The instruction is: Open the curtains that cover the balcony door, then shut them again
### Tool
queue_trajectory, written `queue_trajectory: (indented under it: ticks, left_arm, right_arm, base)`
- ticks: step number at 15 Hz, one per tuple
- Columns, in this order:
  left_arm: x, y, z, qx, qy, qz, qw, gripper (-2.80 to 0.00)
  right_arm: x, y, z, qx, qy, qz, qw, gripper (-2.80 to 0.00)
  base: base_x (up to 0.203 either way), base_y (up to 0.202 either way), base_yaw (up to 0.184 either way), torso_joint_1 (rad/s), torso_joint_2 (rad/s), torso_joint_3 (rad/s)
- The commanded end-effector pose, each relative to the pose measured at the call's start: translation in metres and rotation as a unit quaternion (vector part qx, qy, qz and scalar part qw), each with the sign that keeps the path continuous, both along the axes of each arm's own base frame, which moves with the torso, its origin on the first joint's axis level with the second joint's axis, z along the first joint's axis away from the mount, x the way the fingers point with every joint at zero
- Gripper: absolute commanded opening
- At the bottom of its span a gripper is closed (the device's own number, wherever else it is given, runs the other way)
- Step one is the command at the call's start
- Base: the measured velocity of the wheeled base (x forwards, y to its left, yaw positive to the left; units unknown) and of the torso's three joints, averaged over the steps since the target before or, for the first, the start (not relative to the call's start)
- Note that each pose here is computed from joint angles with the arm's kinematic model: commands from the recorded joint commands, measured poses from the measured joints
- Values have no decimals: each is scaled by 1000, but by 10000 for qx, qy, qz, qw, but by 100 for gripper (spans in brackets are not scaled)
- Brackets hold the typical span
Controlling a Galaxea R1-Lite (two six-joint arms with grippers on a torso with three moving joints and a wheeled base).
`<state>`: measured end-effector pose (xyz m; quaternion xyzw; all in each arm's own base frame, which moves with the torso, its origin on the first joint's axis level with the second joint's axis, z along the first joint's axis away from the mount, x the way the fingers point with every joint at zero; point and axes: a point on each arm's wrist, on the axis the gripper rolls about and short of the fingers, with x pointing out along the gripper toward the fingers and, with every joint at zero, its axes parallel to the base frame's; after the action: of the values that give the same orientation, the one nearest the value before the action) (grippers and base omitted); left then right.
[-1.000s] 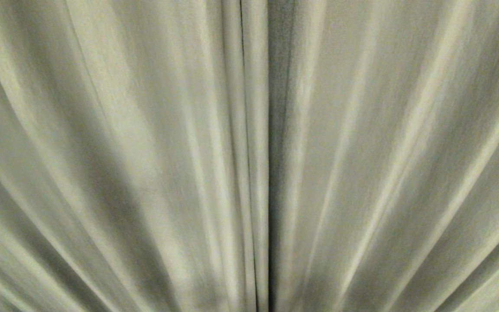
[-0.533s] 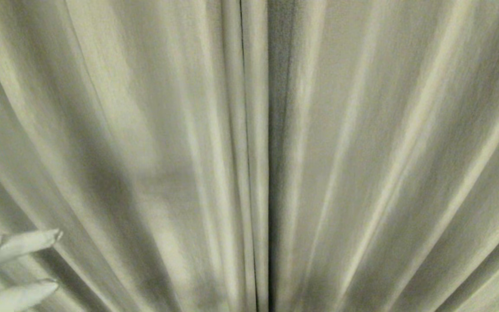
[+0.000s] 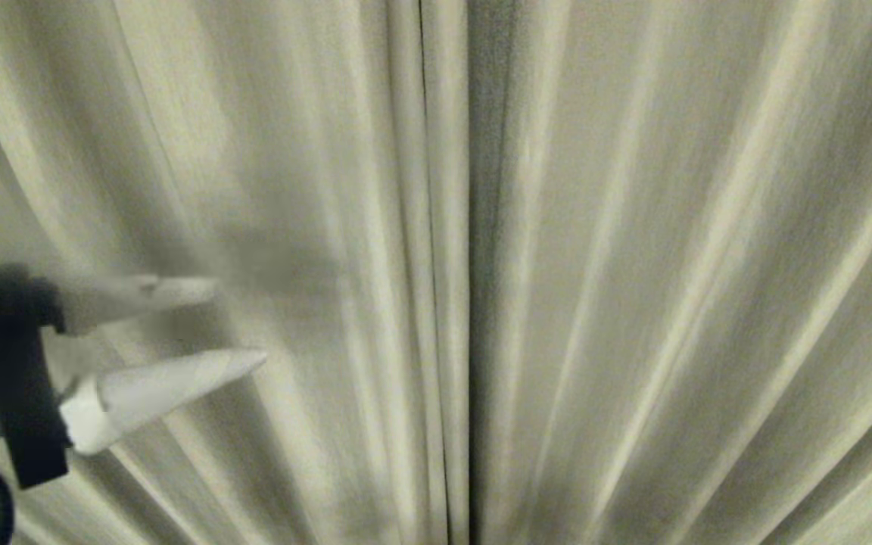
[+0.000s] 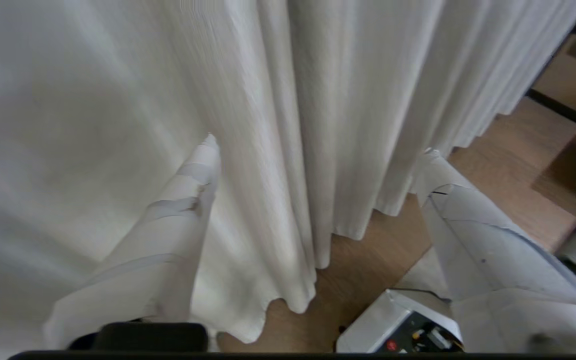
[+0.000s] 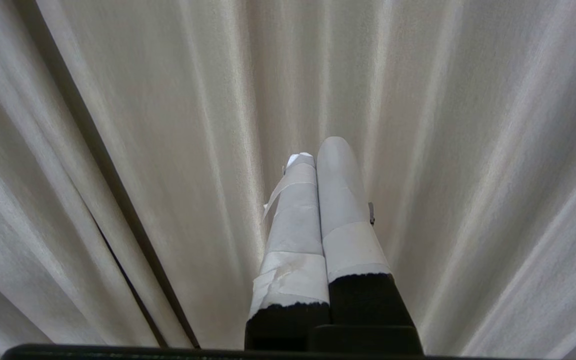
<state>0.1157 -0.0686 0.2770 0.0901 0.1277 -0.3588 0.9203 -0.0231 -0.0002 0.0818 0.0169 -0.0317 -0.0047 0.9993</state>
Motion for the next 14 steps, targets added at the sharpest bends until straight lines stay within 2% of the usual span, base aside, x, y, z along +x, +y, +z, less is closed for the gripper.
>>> queue_trajectory:
  ticks: [1, 4, 11, 14]
  left_arm:
    - [32, -22, 1, 176, 222, 16, 9996, 0]
    - [56, -40, 11, 199, 200, 125, 9995, 0]
    - [92, -69, 10, 398, 268, 533, 9974, 0]
    - [105, -81, 5, 308, 229, 637, 9972, 0]
  right_arm:
    - [0, 0, 0, 1, 1, -1, 10000, -280]
    - [0, 0, 0, 1, 1, 4, 10000, -280]
    - [0, 0, 0, 1, 1, 6, 10000, -280]
    - [0, 0, 0, 1, 1, -1, 10000, -280]
  base:
    - [0, 0, 0, 0, 0, 0]
    - [0, 0, 0, 0, 0, 0]
    - [0, 0, 0, 0, 0, 0]
    - [0, 0, 0, 0, 0, 0]
